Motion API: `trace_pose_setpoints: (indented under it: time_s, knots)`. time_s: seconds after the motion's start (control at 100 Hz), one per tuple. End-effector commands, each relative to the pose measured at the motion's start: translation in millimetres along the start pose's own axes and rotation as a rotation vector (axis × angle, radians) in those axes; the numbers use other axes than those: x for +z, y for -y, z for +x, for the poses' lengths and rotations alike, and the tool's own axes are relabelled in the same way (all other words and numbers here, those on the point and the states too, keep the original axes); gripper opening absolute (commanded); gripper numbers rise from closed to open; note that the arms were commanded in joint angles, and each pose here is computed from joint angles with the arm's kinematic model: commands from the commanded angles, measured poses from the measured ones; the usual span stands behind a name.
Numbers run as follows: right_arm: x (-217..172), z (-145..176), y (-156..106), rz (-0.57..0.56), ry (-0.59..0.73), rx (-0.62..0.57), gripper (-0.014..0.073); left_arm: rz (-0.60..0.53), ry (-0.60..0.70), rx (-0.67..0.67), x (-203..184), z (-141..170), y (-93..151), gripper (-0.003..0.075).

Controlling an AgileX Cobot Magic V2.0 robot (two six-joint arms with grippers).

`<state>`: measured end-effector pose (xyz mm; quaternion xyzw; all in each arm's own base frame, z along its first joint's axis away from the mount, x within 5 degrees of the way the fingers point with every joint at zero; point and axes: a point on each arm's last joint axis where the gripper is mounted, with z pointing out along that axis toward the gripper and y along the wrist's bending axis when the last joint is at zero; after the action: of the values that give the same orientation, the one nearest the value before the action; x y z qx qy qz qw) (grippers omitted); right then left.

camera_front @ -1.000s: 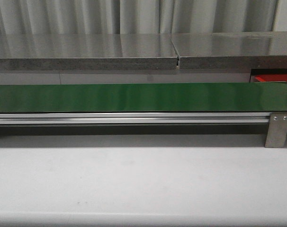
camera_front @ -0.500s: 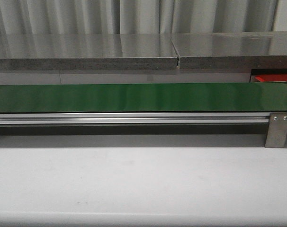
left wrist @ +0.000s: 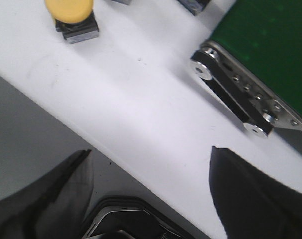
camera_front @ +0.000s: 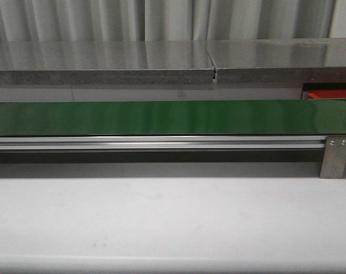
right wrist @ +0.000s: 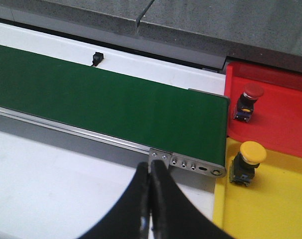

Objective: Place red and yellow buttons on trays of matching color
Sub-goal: 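Move the left gripper toward the remaining yellow buttons on the table, then lower the left gripper and grasp another yellow button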

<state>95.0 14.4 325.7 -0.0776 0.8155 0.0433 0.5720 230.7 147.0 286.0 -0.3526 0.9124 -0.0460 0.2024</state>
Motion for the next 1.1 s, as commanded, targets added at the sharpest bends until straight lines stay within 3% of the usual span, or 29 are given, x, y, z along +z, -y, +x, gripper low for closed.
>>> trace_pose_setpoints:
  time_s: [0.0,0.85,1.09]
  knots:
    - [-4,-13,1,0.015,0.085,0.002,-0.0067,0.004,0.060,-0.041,-7,-16,-5,0.0492]
    - [-4,-13,1,0.015,0.085,0.002,-0.0067,-0.098,-0.054,-0.035,79,-79,-32,0.0494]
    - [-4,-13,1,0.015,0.085,0.002,-0.0067,-0.107,0.029,-0.029,97,-92,-36,0.0494]
